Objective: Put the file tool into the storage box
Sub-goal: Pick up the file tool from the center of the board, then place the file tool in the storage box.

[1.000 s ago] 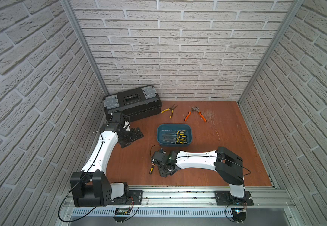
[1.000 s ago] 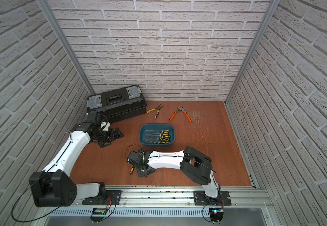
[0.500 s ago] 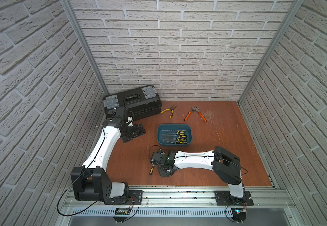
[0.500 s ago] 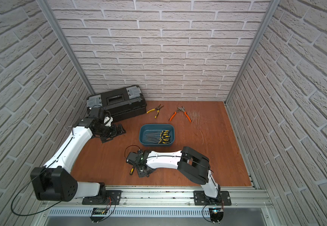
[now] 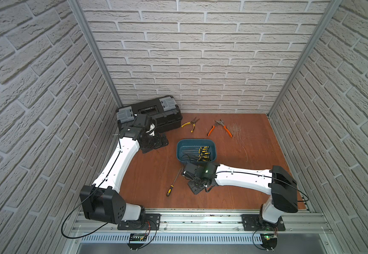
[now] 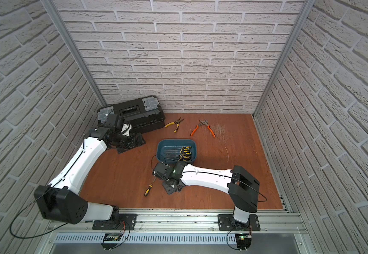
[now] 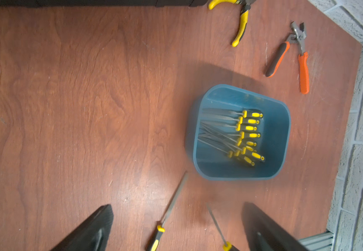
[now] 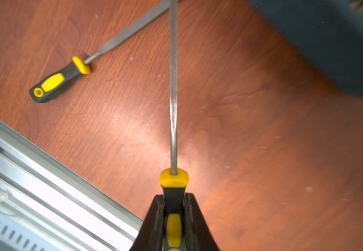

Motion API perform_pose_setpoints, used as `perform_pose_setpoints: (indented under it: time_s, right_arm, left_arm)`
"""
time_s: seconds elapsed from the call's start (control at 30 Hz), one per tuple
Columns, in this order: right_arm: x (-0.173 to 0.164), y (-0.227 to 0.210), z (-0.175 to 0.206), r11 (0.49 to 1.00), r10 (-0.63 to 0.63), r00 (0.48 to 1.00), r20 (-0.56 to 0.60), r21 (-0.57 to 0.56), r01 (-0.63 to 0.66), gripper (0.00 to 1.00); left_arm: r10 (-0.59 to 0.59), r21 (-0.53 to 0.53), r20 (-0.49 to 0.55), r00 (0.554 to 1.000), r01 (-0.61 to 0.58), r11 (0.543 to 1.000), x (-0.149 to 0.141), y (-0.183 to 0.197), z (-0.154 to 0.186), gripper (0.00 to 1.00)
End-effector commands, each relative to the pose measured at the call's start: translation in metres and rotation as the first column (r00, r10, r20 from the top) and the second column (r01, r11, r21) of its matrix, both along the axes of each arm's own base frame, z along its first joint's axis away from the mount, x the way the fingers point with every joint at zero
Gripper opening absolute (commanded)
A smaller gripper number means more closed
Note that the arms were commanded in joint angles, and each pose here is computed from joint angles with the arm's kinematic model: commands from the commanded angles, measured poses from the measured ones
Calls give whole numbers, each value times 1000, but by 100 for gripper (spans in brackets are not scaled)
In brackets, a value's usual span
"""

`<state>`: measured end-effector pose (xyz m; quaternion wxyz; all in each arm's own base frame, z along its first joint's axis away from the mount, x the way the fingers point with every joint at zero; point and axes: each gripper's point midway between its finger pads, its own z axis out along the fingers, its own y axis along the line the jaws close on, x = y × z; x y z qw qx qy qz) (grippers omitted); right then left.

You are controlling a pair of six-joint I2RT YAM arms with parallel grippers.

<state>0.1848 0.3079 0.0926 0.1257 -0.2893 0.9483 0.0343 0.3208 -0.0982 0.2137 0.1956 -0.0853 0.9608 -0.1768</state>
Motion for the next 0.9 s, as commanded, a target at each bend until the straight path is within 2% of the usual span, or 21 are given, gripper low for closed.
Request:
perform_pose_setpoints:
  time_s: [0.0, 0.37, 0.6, 0.87]
  right_arm:
    - [8, -22, 25, 990, 130, 991, 33, -58, -128, 2]
    - [67, -59, 79, 978, 202, 975, 90, -70, -196, 3]
    - [98, -64, 83, 959, 273, 958, 87, -102, -264, 2]
    - [143, -65, 66, 886, 429, 900, 77, -229, -403, 2]
  left_arm:
    - [15, -3, 33, 999, -15, 1000, 8, -2, 14, 98]
    - [43, -15, 77, 996, -42, 999, 22, -2, 31, 98]
    - [60, -5, 88, 994, -59, 998, 25, 1, 37, 98]
    - [70, -18, 62, 996, -69, 997, 20, -6, 32, 98]
